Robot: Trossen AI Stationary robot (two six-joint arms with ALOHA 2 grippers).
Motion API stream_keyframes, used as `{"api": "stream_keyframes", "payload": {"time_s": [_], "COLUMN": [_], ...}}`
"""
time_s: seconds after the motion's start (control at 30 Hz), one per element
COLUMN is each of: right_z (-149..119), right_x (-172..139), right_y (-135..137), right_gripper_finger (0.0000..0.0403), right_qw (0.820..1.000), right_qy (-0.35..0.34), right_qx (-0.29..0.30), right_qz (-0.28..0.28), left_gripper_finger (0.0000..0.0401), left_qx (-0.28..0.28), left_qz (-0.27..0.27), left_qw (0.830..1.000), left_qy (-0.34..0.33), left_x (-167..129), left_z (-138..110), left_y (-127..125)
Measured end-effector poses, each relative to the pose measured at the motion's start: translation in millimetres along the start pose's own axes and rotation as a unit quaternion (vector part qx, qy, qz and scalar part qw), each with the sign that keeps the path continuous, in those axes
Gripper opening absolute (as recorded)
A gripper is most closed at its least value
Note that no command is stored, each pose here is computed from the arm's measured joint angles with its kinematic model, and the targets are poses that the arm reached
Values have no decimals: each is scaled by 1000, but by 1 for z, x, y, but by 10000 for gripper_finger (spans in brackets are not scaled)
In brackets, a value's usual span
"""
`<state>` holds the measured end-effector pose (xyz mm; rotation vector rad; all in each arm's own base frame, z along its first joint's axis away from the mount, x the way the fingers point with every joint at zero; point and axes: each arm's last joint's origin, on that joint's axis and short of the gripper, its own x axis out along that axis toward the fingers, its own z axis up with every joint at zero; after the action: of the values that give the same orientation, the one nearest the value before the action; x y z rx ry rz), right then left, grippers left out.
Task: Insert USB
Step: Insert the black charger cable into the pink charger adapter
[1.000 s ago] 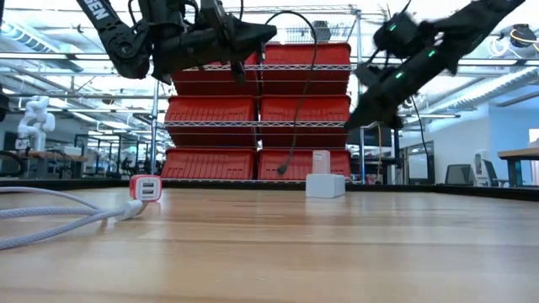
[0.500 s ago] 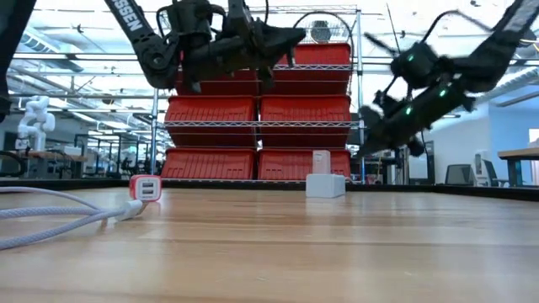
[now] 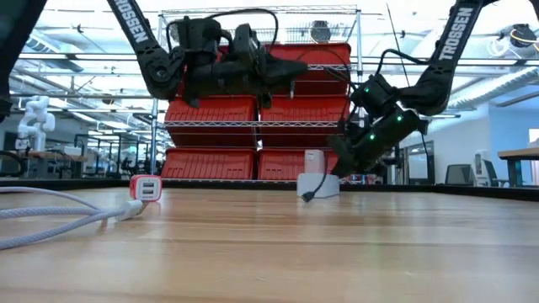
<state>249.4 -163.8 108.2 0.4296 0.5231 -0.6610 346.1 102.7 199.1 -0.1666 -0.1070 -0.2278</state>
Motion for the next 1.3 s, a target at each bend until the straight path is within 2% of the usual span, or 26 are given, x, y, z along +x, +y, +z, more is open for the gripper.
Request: {"api": "stream_keyframes", "payload": {"time_s": [0.13,0.3,0.57,0.73,0.87,1.13,1.3], "right_z": [-3,-6,-7,-8,-8,-9,-11], "right_x": [0,-2,-3,-3,-3,0,4], "right_y": [9,23,27,28,31,33,33], "right_gripper_finger": [0,0,0,0,0,0,0], "right_qw": [1000,998,998,997,997,995,993], "right_qy": [7,13,1,-3,-9,-26,-32], "right_qx": [16,24,58,74,77,96,113], "right_qz": [25,49,17,14,9,7,10], "left_gripper_finger": [6,6,6,6,6,6,6], "left_qx": [-7,-6,-3,22,34,36,33], "left_qz": [28,101,175,238,263,274,304], "left_qw": [1000,995,984,971,964,961,951], "left_qy": [6,-15,-31,-30,-31,-28,-38], "left_x": [2,7,21,22,22,25,24], "left_z": [-10,-20,-47,-52,-52,-63,-69], "left_y": [2,2,-15,-17,-18,-21,-20]}}
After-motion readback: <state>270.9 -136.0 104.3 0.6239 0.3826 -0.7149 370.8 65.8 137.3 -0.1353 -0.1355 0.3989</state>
